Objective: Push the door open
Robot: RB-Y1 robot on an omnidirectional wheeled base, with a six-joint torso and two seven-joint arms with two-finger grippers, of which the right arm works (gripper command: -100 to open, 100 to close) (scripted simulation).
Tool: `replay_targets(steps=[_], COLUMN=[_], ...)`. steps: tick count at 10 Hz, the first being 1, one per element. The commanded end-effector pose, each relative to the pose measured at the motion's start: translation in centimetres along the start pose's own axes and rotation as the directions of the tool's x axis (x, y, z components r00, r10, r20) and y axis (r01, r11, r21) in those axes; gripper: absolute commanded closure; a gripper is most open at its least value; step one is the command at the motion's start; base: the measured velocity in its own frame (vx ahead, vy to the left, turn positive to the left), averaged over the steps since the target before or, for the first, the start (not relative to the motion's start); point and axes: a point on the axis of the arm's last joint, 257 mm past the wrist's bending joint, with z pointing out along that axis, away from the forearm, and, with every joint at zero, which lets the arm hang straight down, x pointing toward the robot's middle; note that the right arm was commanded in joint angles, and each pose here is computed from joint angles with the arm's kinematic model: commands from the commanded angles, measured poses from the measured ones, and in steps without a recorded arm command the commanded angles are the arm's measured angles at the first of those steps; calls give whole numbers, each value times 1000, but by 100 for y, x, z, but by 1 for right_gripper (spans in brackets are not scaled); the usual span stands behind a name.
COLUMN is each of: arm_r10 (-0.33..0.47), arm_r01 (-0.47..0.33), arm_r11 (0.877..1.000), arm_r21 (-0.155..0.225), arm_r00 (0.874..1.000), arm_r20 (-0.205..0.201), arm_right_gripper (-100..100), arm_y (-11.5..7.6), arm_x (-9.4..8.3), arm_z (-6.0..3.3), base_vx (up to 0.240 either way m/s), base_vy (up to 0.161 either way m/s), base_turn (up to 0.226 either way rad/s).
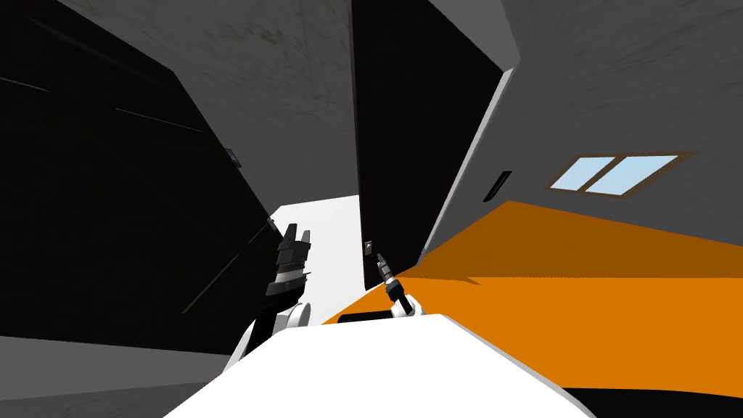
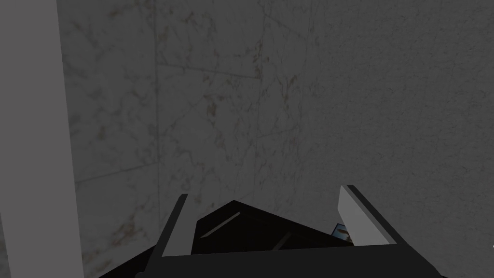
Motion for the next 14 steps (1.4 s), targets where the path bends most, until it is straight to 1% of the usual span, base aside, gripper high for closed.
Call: replay_targets(steps=[1, 4, 6, 7, 8, 13, 14], arm_r10=[-4, 3, 21, 14, 14, 14, 5], arm_r01=[4, -3, -20, -14, -14, -14, -5], arm_r11=[1000, 1000, 1000, 1000, 1000, 1000, 1000], arm_r21=[-1, -8, -17, -13, -13, -13, -6], arm_r00=[1000, 1000, 1000, 1000, 1000, 1000, 1000], arm_r20=[4, 11, 14, 14, 14, 14, 31], arm_right_gripper=[-100, -100, -100, -100, 100, 100, 100], arm_y=[0, 18, 50, 30, 30, 30, 4], arm_x=[-30, -9, 66, 39, 39, 39, -77], arm_z=[-1, 13, 44, 27, 27, 27, 7], base_vx=[224, 203, 176, 60, -12, -10, 100], base_vy=[61, 86, 92, 33, -4, -6, 57], base_turn=[28, 21, 20, -15, 12, 3, -28])
